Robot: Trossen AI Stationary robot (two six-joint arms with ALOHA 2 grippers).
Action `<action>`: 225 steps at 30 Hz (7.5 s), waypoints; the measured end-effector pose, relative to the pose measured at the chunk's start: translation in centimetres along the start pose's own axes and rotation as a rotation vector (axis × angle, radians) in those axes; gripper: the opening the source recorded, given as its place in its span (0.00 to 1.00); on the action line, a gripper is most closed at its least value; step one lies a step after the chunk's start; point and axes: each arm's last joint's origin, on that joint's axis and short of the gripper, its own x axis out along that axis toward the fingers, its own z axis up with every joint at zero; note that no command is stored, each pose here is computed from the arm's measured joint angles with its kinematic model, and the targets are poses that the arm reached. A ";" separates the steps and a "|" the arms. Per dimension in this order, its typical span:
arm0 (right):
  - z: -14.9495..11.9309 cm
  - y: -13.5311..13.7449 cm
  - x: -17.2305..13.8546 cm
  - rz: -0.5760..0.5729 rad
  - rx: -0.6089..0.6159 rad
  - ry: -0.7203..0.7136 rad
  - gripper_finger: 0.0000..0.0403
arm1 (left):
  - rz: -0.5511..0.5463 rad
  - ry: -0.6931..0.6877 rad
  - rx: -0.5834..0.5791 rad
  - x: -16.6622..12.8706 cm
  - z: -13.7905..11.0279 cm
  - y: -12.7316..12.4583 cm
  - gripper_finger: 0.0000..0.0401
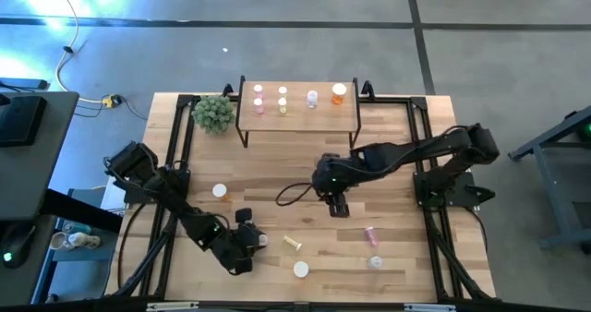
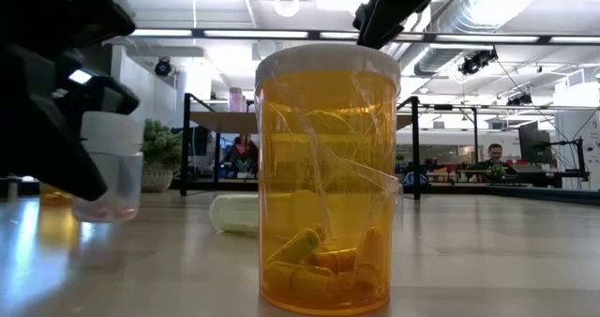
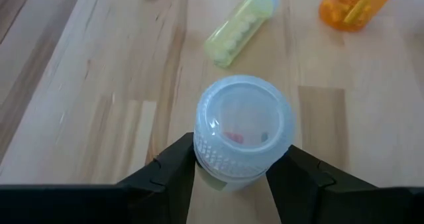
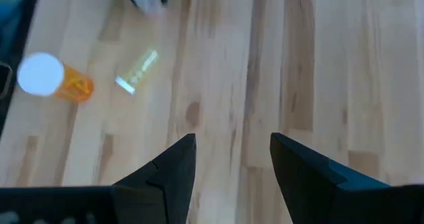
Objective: Pick and place medicine bottles onto shelf by color
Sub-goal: Put the left transparent pill bottle aligned with the other transparent pill bottle on the shelf
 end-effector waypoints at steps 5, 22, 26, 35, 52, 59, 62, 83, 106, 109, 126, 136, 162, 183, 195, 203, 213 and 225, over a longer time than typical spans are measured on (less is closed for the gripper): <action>-1.3 1.1 1.6 0.030 -0.015 -0.113 0.46 | -0.047 0.018 0.025 0.2 1.3 -0.1 0.39; -2.5 1.5 5.7 0.104 0.161 -0.418 0.46 | 0.016 0.125 0.101 -0.7 4.2 -0.7 0.39; -2.0 1.6 5.5 0.103 0.112 -0.495 0.46 | 0.053 0.137 0.122 -1.0 4.8 -0.6 0.39; -0.9 3.0 4.6 0.098 -0.076 -0.653 0.46 | 0.128 0.119 0.164 -1.5 6.9 -0.4 0.39; -0.6 5.3 4.0 0.055 -0.278 -0.744 0.46 | 0.154 -0.027 0.014 -0.8 10.0 0.5 0.39; -1.1 6.1 5.7 0.091 -0.247 -0.695 0.46 | 0.149 -0.046 0.025 -0.6 10.4 0.6 0.39; -1.2 6.2 6.2 0.095 -0.246 -0.681 0.46 | 0.117 -0.033 0.056 -0.5 10.6 0.8 0.39; -1.1 6.8 9.2 0.018 -0.247 -0.754 0.65 | 0.098 -0.027 0.036 -0.3 10.7 1.0 0.39; -1.5 6.6 9.6 0.048 -0.262 -0.692 0.61 | 0.085 -0.134 -0.023 -0.4 11.7 0.6 0.39; -1.5 6.6 9.6 0.047 -0.262 -0.692 0.56 | 0.085 -0.134 -0.022 -0.4 11.7 0.6 0.39; -1.5 6.6 9.7 0.058 -0.267 -0.691 0.34 | 0.087 -0.135 -0.021 -0.4 11.7 0.6 0.39; -1.5 6.6 9.7 0.058 -0.267 -0.691 0.34 | 0.086 -0.135 -0.020 -0.4 11.7 0.6 0.39; -1.8 6.4 9.5 0.010 -0.258 -0.641 0.34 | 0.074 -0.063 0.012 -0.1 11.1 0.7 0.58; -2.1 6.8 5.2 -0.118 -0.181 -0.610 0.34 | 0.051 -0.050 0.024 -3.4 10.9 0.2 0.57; -3.0 6.9 0.9 -0.160 -0.161 -0.573 0.34 | 0.071 -0.082 0.069 -5.4 10.2 -0.9 0.57; -4.8 7.6 -2.6 -0.344 -0.196 -0.600 0.34 | 0.049 -0.068 0.073 -5.4 10.1 -1.1 0.57; -5.1 3.7 -7.5 -0.634 -0.159 -0.733 0.34 | 0.030 -0.094 0.069 -7.0 10.2 -1.2 0.57; -3.3 -5.6 -14.0 -0.853 0.208 -1.226 0.34 | 0.024 -0.137 0.071 -8.3 10.1 -1.7 0.57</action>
